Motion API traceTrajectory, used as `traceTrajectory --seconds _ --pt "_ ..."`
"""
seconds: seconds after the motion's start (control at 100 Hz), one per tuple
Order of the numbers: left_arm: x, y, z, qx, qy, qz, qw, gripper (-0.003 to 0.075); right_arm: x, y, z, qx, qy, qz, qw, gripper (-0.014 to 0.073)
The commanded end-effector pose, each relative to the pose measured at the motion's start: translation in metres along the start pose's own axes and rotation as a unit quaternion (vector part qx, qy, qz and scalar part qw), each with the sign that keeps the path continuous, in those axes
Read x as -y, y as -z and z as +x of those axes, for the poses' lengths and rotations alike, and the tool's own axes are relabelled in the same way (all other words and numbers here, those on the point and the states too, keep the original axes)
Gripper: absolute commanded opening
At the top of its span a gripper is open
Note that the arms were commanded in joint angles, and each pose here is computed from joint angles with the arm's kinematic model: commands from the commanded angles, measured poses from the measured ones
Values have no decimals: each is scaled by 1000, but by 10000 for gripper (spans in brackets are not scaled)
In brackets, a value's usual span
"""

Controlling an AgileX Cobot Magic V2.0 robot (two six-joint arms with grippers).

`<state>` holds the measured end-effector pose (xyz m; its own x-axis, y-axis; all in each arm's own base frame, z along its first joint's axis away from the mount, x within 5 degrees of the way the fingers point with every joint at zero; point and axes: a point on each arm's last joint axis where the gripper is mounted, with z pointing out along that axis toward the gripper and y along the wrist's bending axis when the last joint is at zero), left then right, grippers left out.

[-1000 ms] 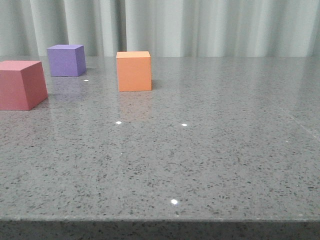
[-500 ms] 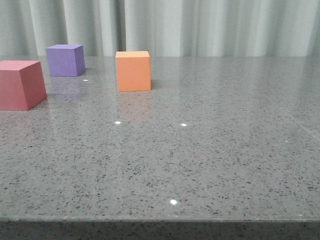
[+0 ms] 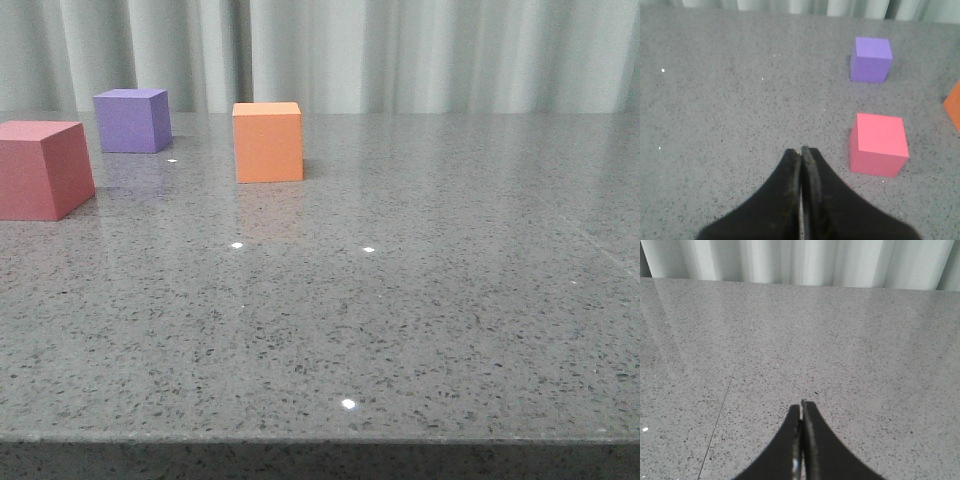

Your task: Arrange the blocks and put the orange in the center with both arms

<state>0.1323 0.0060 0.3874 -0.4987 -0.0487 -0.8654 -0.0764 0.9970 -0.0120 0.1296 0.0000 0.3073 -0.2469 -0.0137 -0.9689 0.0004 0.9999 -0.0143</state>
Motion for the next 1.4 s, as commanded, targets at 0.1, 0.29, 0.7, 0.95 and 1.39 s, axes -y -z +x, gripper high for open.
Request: traceTrajectory --seconds 0.1,0.29,0.7,0.95,1.39 --pt "3 -18 -22 -24 7 2 1000 -20 1 3 -16 55 9 3 998 -88" --pt "4 -37 -20 -62 6 0 998 -20 1 3 -16 55 9 3 998 -88" --pt "6 -41 -15 -93 18 11 995 656 1 3 -16 55 9 3 998 -88" --pt "15 -42 -19 -77 58 56 994 642 1 3 -16 55 9 3 998 -88" --pt "108 -80 -67 -71 14 211 975 640 1 3 -16 55 9 3 998 -88"
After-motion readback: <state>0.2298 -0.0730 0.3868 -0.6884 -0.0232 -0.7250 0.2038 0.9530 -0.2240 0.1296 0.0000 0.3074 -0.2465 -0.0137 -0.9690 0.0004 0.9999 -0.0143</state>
